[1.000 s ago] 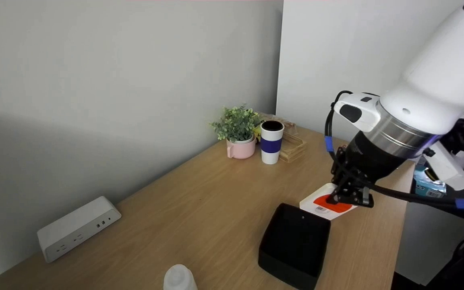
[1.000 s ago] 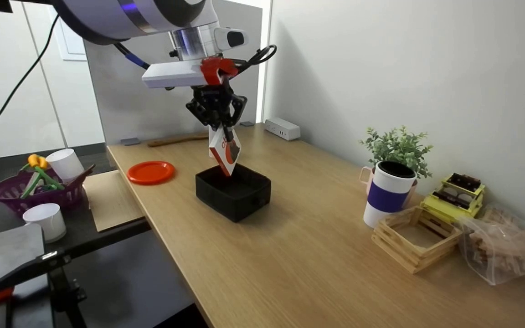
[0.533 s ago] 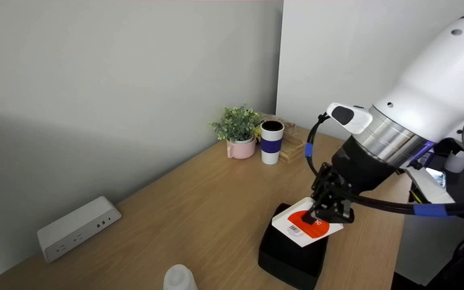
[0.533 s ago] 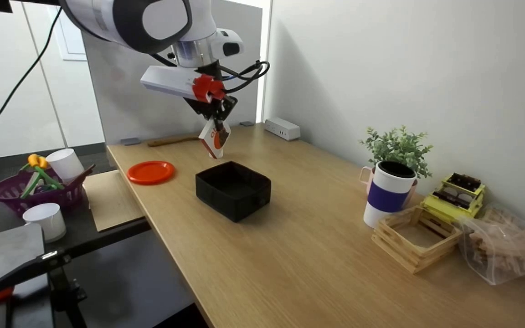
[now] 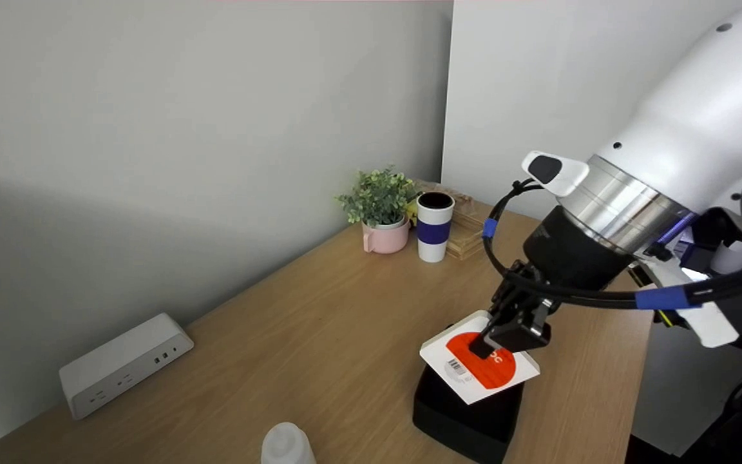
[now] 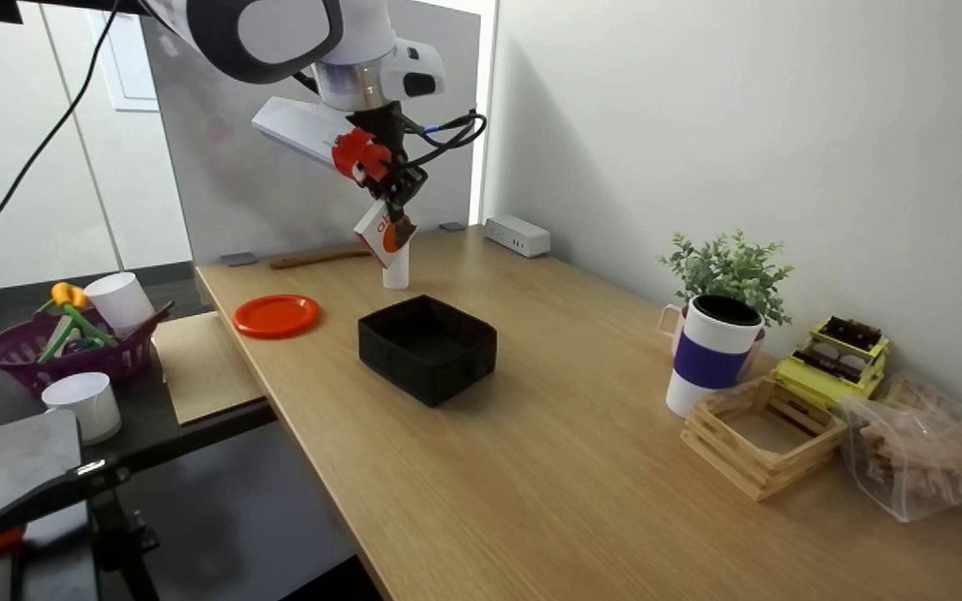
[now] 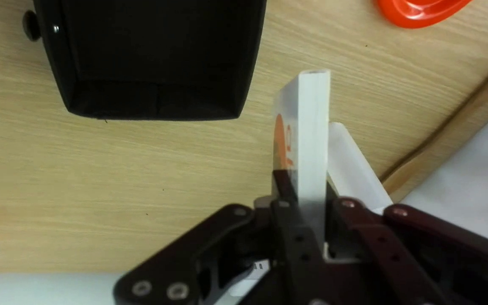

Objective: Pick up the small white book from the table and put it in the black lunch box.

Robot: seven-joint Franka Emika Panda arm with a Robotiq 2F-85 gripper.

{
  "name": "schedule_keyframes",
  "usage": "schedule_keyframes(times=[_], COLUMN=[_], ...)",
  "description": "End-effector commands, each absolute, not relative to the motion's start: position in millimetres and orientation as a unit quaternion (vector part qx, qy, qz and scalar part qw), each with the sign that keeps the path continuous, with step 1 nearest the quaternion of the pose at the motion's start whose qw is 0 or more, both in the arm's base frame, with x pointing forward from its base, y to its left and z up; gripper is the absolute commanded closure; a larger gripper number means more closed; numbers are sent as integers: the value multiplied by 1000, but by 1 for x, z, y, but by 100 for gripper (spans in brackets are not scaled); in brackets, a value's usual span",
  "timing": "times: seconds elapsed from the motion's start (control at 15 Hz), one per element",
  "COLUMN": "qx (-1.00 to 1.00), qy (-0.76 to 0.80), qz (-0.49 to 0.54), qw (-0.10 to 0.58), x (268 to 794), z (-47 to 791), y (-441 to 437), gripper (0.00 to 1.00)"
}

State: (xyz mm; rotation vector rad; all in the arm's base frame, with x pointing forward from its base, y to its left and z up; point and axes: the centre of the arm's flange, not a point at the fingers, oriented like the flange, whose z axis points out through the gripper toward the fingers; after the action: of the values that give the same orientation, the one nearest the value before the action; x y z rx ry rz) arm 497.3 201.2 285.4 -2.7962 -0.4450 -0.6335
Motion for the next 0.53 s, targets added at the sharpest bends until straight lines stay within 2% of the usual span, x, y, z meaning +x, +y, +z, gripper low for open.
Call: schedule_keyframes(times=[0.0,0.33,0.4,0.47], qx=[-958,-958,-958,-960], qy=[-149,-151,-151,-141], qz=[-215,-214,-214,-212], qw=[119,120,120,115], x=[498,497,497,499], z=[285,284,284,285], y=[199,201,201,202], gripper=[86,86,96,96])
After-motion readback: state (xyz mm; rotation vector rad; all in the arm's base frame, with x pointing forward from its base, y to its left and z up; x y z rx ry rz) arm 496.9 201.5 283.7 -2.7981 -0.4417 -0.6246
